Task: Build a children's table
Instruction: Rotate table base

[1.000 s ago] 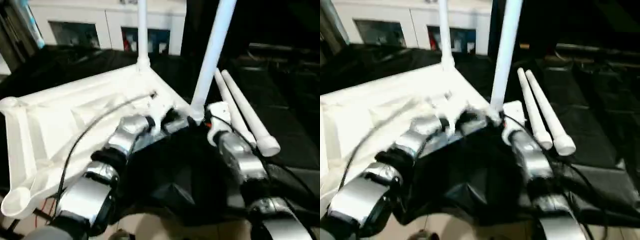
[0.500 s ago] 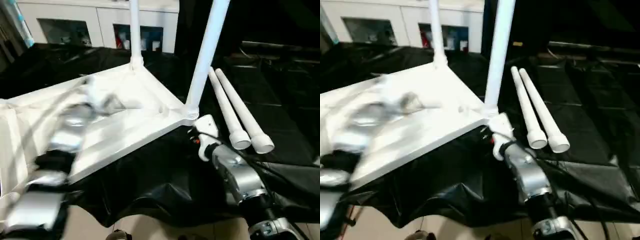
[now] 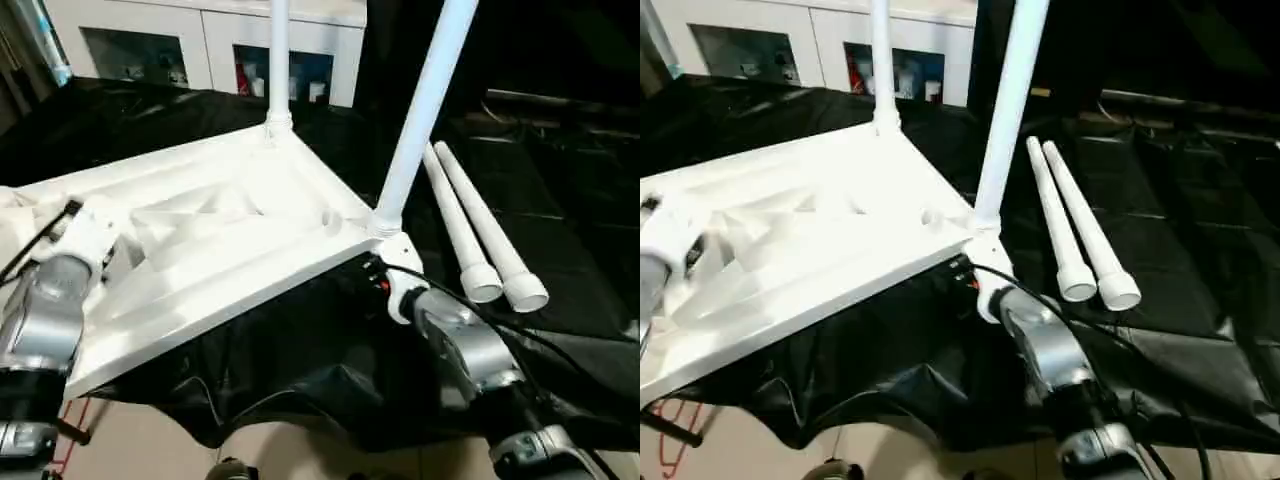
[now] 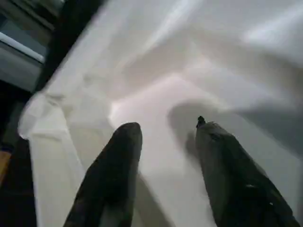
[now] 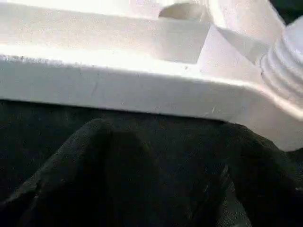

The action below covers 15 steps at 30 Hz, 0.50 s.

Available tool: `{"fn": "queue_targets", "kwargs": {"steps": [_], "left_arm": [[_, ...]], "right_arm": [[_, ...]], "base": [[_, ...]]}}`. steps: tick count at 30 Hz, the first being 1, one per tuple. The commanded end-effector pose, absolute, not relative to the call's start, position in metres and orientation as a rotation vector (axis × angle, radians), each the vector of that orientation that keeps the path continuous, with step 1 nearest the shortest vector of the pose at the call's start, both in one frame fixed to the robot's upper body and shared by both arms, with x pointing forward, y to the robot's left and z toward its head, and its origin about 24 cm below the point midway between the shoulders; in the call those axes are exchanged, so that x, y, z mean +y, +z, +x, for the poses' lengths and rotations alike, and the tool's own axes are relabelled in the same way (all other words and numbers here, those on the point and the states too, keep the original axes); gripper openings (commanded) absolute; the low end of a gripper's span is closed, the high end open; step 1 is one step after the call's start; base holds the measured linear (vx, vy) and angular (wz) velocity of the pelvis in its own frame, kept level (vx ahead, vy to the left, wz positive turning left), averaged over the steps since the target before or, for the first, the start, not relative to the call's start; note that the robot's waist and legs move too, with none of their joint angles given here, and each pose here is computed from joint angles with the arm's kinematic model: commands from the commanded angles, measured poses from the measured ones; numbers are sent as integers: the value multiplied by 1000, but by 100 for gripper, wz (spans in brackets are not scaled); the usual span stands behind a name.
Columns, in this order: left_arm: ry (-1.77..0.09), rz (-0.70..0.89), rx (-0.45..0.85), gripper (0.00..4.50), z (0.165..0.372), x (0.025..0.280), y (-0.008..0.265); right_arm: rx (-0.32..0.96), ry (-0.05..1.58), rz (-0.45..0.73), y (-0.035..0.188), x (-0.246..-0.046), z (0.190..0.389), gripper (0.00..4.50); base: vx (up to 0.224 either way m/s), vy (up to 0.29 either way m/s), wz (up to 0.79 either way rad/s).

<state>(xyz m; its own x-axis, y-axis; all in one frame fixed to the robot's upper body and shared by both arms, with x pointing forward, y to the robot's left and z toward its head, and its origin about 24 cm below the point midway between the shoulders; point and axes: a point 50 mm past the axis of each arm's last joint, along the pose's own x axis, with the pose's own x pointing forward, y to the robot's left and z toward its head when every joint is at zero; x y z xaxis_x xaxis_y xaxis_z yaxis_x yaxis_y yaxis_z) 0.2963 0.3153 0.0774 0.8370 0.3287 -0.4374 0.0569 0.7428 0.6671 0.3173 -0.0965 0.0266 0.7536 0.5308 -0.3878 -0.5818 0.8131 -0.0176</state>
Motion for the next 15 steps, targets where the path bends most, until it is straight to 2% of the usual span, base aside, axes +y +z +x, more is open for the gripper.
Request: {"fn": "queue_targets", "kwargs": {"steps": [1,3,6,9,11,13,15], "left_arm": [[78,707,625,171,291,308,72],[19,658,648,135,289,302,68],[-70,629,671,130,288,293,66],[-256,618,711,91,285,277,61],[-342,601,730,86,283,268,60],[-508,562,739,76,278,248,60],[-659,547,729,44,274,232,61]], "right_arm": [[389,585,-150,26,-98,322,365],[387,581,-137,27,-96,325,336],[386,580,-135,29,-94,328,327],[388,577,-140,28,-92,333,292],[390,576,-138,29,-91,335,282],[391,580,-140,28,-89,337,272],[390,584,-141,28,-87,339,248]], "base": [[0,0,0],[0,0,0],[0,0,0],[0,0,0],[0,0,0],[0,0,0],[0,0,0]]}}
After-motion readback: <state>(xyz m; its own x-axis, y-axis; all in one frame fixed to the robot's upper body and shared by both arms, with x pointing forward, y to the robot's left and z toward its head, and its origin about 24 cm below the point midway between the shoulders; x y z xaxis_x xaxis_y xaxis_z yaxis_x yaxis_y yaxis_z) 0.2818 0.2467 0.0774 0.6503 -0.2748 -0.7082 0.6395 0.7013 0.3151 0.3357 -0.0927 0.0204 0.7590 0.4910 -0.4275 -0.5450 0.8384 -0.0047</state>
